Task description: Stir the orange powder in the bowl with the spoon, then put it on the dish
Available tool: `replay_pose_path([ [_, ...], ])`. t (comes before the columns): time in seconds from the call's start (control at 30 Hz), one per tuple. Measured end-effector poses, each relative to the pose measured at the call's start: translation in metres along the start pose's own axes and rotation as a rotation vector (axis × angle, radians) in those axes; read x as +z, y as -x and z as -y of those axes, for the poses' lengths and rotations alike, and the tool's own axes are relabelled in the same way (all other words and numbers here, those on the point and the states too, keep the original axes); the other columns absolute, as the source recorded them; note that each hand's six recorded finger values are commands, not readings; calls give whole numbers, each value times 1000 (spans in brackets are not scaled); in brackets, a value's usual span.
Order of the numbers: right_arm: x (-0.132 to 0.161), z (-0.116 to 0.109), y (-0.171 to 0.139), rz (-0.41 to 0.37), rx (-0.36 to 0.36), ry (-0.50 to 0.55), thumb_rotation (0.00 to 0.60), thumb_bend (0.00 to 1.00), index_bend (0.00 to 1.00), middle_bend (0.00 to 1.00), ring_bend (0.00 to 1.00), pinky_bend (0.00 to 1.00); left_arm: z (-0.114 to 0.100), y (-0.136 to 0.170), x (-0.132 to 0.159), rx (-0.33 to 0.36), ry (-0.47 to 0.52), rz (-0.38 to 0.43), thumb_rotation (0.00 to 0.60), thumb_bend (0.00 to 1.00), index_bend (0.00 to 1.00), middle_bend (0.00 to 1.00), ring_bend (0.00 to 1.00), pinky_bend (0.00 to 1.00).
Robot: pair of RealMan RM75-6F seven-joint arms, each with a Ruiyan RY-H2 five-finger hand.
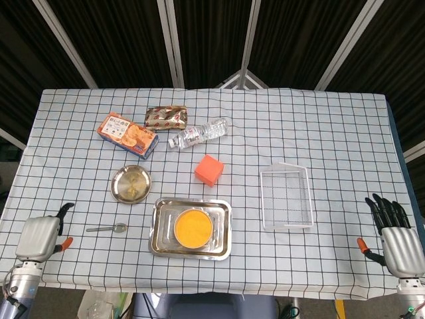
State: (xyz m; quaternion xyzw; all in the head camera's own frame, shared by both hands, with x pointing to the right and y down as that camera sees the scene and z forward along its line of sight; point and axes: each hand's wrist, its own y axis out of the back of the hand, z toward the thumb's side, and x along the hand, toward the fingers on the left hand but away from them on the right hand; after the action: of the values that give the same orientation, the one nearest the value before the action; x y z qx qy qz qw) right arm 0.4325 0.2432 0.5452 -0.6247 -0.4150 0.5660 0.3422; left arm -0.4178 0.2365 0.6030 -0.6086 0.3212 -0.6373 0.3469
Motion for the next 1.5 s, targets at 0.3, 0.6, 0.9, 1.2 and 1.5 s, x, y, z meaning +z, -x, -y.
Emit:
replay_pose_path([
  [0.3, 0, 1, 0, 0, 3, -2, 600, 360, 0, 0, 0, 0, 4, -3, 7, -10, 7, -2, 600, 497, 542, 959, 891, 929],
  [0.6, 0, 0, 0, 5, 0, 0, 600, 360, 0, 0, 0, 0, 24, -13, 22, -94, -79, 33, 600, 493, 440, 959, 892, 931],
  [0.9, -1, 0, 0, 5, 1, 6, 600, 360, 0, 0, 0, 0, 44, -27, 38, -163, -95, 25, 600, 506, 424, 958, 892, 935],
  [1.2, -1, 0, 0, 6, 2, 9, 600, 360, 0, 0, 0, 0, 65, -40, 48, -226, -77, -16, 600, 554, 441, 960, 892, 936],
  [1.5, -1, 0, 0, 6, 2, 10, 600, 360, 0, 0, 0, 0, 74, -43, 55, -243, -74, -15, 600, 573, 460, 960, 892, 936],
])
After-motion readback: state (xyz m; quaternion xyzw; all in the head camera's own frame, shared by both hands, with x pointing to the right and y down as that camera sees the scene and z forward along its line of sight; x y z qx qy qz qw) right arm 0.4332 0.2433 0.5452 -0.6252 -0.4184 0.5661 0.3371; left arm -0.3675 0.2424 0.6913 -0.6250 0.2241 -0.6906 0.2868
